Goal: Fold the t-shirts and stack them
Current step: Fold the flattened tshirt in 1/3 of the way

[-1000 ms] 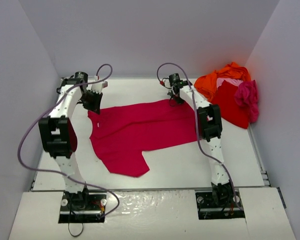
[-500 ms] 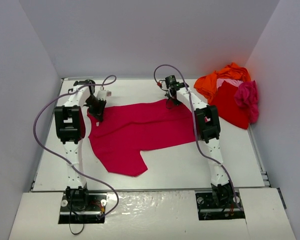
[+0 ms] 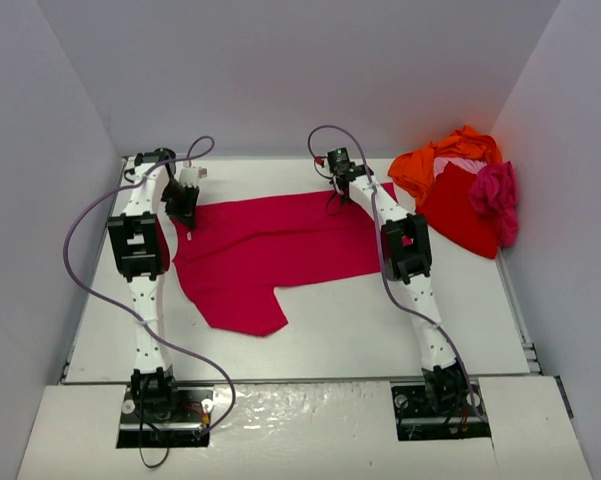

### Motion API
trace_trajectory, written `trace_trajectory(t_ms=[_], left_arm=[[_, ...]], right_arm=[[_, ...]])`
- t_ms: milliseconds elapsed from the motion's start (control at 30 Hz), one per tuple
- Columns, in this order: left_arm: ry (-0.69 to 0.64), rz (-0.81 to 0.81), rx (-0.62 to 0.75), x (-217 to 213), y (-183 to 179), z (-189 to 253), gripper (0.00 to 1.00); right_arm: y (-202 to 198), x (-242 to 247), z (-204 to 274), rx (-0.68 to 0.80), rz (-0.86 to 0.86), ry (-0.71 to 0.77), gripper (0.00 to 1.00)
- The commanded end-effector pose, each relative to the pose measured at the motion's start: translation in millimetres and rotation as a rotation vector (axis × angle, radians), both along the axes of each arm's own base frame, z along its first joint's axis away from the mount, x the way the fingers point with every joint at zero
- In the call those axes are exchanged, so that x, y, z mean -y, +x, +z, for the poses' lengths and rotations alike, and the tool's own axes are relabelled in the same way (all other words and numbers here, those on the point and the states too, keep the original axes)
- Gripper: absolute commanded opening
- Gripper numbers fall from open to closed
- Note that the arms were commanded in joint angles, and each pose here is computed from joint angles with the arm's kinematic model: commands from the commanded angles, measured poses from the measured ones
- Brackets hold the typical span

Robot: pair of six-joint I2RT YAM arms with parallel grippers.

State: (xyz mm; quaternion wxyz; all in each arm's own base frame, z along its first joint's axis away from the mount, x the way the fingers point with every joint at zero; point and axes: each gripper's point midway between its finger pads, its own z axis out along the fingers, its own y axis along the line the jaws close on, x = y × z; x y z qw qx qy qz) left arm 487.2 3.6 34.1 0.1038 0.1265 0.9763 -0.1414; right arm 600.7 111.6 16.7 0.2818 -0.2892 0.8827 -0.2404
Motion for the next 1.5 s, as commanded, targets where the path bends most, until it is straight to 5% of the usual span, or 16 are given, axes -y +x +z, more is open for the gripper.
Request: trace_trajectory(t_ms=[0,200,267,333,467,500,567,733,833,900,1033,1100,1200,1467], left_arm=[[0.082,0.014,0.049,-22.0,10.9,5.4,0.00],[0.091,0.013,0.145,-19.8,22.2,36.4,0.00],[0.114,0.030,0.202,-22.7,29.0,58.1,0.02],[0.112,0.039,0.248,-21.5,32.5,76.0,0.09],[0.120,0.049,0.350,-19.7,34.1,116.2,0.20],[0.121,0.050,0.417,-18.1,35.2,139.7,0.33],[0.118,0.049,0.474,-15.4,30.8,162.7,0.38],[0.080,-0.019,0.536,4.1,-2.8,199.1,0.47],[0.066,-0.080,0.529,16.4,-40.7,200.3,0.47],[0.047,-0.133,0.495,21.7,-71.8,194.7,0.44],[0.042,-0.215,0.451,26.6,-119.7,175.1,0.18],[0.047,-0.236,0.454,27.7,-134.6,174.9,0.17],[0.048,-0.312,0.412,29.8,-166.7,153.4,0.39],[0.137,-0.483,0.376,27.8,-220.9,107.0,0.37]], right_arm=[[-3.5,30.5,-29.5,-0.032,-0.072,-0.075,0.00],[10.2,25.4,-5.2,0.074,-0.104,-0.019,0.06],[16.3,24.9,14.6,0.124,-0.115,-0.015,0.22],[19.7,22.7,28.8,0.149,-0.108,-0.004,0.55],[24.7,23.9,60.3,0.205,-0.106,-0.004,0.73],[25.6,24.1,77.7,0.233,-0.105,0.002,0.81],[25.7,23.8,97.8,0.263,-0.103,0.020,0.86],[6.7,22.7,156.1,0.321,-0.083,0.083,0.83],[-24.3,22.7,143.2,0.235,-0.034,0.093,0.77],[-49.2,15.0,140.5,0.184,0.018,0.126,0.66],[-111.5,-7.5,135.4,0.095,0.114,0.195,0.23],[-129.0,-17.5,132.4,0.059,0.139,0.215,0.22],[-168.0,-27.7,116.6,-0.060,0.180,0.255,0.24],[-204.9,-6.1,109.5,-0.077,0.119,0.244,0.25]])
